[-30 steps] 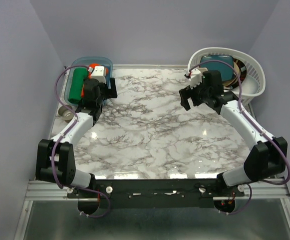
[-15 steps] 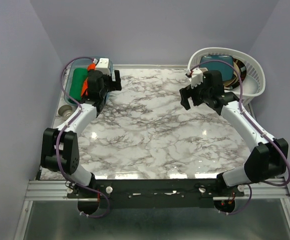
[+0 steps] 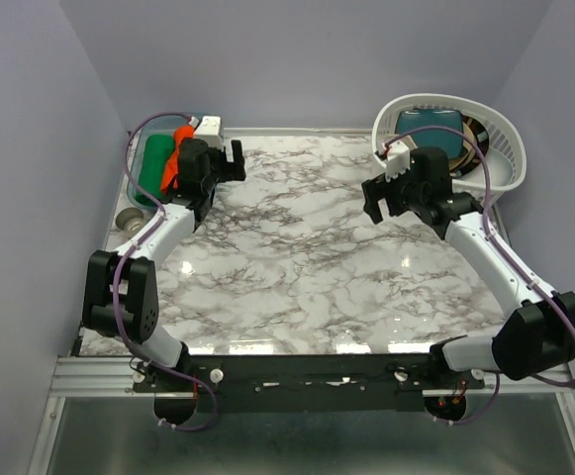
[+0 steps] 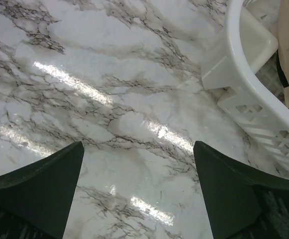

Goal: Roll the t-shirts
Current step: Reset both arms

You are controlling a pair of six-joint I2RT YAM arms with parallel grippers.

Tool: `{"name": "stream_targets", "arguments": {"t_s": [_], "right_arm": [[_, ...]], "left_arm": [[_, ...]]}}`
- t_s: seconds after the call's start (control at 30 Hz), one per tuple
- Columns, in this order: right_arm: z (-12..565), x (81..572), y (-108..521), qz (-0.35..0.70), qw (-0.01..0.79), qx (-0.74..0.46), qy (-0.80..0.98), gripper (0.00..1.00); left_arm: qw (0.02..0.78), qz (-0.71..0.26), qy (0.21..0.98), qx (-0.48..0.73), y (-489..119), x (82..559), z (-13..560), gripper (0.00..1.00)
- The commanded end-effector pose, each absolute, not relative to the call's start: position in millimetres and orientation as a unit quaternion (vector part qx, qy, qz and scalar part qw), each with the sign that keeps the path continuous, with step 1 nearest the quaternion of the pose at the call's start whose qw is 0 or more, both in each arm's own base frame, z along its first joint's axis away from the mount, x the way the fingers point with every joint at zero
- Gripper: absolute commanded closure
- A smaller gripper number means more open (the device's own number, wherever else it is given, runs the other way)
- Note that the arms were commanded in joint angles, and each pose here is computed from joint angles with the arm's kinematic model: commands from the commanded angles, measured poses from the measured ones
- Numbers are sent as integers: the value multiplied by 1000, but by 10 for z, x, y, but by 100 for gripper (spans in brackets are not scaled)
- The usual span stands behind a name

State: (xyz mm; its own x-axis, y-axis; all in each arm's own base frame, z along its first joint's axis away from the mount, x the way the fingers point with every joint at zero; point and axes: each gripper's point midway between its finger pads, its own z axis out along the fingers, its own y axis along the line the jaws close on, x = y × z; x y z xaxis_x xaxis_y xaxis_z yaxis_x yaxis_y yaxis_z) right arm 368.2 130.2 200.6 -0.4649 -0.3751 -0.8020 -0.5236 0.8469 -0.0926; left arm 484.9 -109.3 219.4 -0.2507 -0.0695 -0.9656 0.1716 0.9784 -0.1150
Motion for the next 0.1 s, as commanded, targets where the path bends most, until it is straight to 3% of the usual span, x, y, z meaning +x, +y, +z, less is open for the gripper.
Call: {"name": "stream_targets", "arguments": {"t_s": [0.0,0.07], "right_arm": [[2062,3634,1343,92,456,-275,841,0],[2120,3616,1374,100,461,-282,835,0]], "left_arm": [[623,-111,773,36,-1145,4794,2361,1],[623,-112,774,36,-1151,4785,2346,1]]}}
